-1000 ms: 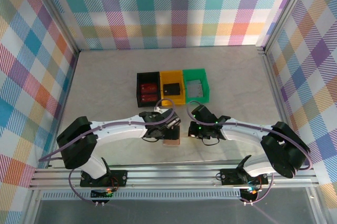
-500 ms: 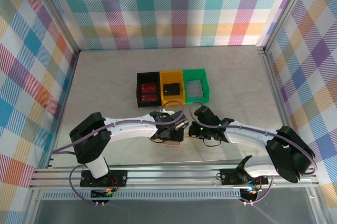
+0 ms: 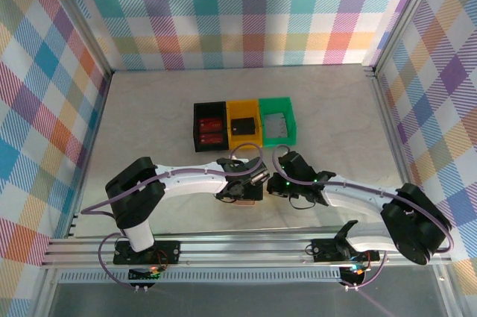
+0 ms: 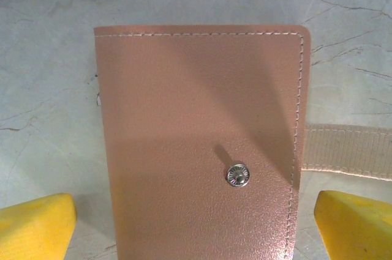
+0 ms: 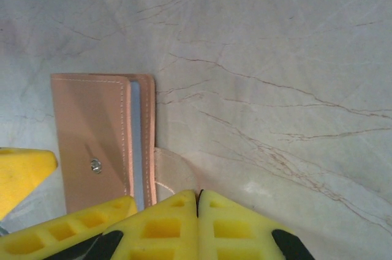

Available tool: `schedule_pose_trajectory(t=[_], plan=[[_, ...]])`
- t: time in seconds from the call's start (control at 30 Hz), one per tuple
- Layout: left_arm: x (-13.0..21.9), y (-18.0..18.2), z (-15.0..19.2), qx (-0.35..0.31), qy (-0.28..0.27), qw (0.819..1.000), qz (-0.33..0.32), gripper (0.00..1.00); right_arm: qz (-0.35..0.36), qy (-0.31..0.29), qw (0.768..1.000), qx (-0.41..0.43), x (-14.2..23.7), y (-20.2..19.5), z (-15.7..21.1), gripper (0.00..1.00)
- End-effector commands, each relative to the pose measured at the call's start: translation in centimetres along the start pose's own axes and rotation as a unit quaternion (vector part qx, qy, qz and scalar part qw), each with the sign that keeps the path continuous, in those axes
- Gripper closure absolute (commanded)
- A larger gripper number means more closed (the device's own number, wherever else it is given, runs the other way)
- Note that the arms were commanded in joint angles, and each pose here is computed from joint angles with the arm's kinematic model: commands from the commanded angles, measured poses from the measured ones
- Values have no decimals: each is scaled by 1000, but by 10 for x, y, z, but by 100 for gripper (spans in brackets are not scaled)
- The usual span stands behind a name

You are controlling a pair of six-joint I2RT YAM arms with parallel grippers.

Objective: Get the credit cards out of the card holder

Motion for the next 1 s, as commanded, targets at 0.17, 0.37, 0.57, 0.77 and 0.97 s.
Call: schedule_pose_trajectory(t=[0.17, 0.37, 0.57, 0.77, 0.97], plan=[[-4, -5, 0, 8, 5, 1000, -5, 1, -26, -9, 1000, 6, 6, 4, -2, 100], [-6, -1, 1, 1, 9, 1000, -24, 6, -27, -10, 1000, 4, 8, 3, -2, 100], [-3, 0, -1, -1, 3, 1000, -29, 13, -29, -9, 1000, 4, 9, 3, -2, 100], [6, 3, -5, -5, -9, 999, -33, 18, -27, -11, 1000, 4, 11, 3, -3, 100], [16, 6, -8, -5, -28, 999, -23, 30, -25, -17, 1000, -1, 15, 1, -5, 100]])
Point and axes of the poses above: each hand's point on the last joint's axis, 136 mm out from that joint toward the fingers, its own x axis back along the fingers, its own y axis along the line the jaws close on, z = x × y, the point moved 4 cm from there along x, back along the fingers, and after that the axes turned 11 degrees about -x, right-handed, at the moved point
